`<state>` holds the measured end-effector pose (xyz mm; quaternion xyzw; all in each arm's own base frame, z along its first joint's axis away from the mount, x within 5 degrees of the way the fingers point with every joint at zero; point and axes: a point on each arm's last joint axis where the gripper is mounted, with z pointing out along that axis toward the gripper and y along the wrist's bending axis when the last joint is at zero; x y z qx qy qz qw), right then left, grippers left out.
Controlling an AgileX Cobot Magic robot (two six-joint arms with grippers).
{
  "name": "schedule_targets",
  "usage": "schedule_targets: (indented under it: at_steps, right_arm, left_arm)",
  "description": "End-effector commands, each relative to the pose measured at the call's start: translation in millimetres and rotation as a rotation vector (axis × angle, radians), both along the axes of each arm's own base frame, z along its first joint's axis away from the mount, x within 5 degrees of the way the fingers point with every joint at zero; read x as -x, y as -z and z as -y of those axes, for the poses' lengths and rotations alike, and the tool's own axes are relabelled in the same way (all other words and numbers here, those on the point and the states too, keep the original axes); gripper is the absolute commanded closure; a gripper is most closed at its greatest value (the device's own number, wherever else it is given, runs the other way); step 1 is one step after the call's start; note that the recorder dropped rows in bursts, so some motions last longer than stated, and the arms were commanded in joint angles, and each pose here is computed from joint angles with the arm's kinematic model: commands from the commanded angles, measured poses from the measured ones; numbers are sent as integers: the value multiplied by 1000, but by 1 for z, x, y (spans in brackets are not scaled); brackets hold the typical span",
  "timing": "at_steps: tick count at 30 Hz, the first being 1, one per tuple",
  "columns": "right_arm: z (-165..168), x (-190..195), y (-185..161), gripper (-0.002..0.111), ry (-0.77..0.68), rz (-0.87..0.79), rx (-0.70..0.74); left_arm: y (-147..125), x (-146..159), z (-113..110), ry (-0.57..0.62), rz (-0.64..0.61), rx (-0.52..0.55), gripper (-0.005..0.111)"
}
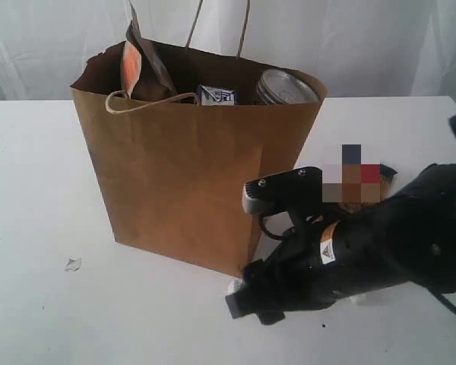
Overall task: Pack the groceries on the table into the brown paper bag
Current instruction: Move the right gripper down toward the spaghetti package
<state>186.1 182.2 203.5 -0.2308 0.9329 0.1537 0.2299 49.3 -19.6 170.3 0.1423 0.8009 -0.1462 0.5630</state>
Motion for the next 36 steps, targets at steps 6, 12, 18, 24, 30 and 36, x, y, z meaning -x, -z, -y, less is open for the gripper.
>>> schedule_targets:
  at_steps: [6, 12, 18, 24, 30, 36]
  right_arm:
    - [-25, -10, 35, 43, 125, -36, -88]
    - [-39, -7, 61, 43, 136, -82, -73]
    - [-44, -13, 85, 43, 153, -88, -66]
    - [-48, -16, 92, 54, 153, -104, -45]
    - [-45, -14, 102, 69, 129, -131, 14]
    - [-36, -8, 114, 76, -44, -145, 202]
  left_arm:
    - [1, 0, 0, -2, -6, 4, 106]
    - [1, 0, 0, -2, -6, 4, 106]
    - [1, 0, 0, -2, -6, 4, 106]
    - [1, 0, 0, -2, -6, 4, 106]
    - [1, 0, 0, -2, -6, 4, 106]
    - [1, 0, 0, -2, -6, 4, 106]
